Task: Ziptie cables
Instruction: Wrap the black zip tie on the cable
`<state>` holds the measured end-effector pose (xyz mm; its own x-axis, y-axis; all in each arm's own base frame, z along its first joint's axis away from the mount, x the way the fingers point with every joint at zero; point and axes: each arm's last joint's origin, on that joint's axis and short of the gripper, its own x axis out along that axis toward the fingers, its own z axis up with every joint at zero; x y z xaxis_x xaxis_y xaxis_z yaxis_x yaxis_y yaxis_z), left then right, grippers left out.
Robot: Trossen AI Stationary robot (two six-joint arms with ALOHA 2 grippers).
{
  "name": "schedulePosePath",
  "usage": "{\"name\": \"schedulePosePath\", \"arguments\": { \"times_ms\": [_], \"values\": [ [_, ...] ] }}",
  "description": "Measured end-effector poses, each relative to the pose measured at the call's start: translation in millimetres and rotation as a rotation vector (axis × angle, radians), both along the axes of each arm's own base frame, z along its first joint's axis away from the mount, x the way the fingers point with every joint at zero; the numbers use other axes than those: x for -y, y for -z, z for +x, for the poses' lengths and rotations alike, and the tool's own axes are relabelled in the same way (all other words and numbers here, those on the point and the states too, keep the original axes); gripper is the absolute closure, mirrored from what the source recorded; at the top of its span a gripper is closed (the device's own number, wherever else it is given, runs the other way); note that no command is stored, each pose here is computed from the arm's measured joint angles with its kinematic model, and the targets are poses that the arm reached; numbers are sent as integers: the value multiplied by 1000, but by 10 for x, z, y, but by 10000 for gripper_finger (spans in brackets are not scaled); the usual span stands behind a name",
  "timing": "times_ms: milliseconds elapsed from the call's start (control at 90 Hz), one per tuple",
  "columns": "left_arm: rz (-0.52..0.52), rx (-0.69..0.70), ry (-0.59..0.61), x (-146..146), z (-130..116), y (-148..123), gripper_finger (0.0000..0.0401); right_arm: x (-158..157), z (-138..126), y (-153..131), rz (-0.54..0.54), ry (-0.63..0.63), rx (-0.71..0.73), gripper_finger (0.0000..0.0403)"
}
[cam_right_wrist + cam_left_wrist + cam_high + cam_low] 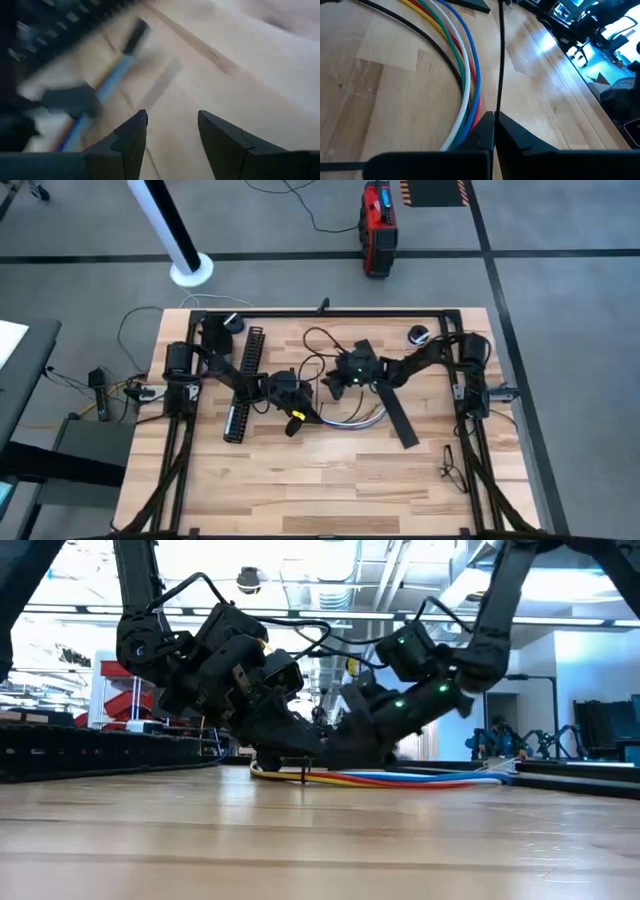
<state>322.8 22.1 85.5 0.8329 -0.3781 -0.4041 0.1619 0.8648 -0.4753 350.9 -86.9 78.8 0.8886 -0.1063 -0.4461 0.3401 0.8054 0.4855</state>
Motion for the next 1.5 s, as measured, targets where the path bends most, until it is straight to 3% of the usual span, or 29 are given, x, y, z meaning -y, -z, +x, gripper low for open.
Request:
{"name": "schedulePosePath", "arguments": {
  "times_ms": [344, 567, 944, 1289, 1500],
  "values": [
    [7, 0, 7, 6, -1, 3, 401, 16, 64, 46, 61, -10, 14, 197],
    [1, -2, 5, 8, -3, 2, 401, -85, 201, 110, 102, -112, 20, 237],
    [-4, -2, 23, 39, -2, 1, 401, -253, 186, 95, 161, -136, -41, 295],
    [-7, -1, 27, 41, -2, 0, 401, -293, 176, 100, 113, -161, -73, 336],
    [-12, 3, 30, 27, -1, -3, 401, -332, 77, 5, 54, -219, -197, 356]
  ]
}}
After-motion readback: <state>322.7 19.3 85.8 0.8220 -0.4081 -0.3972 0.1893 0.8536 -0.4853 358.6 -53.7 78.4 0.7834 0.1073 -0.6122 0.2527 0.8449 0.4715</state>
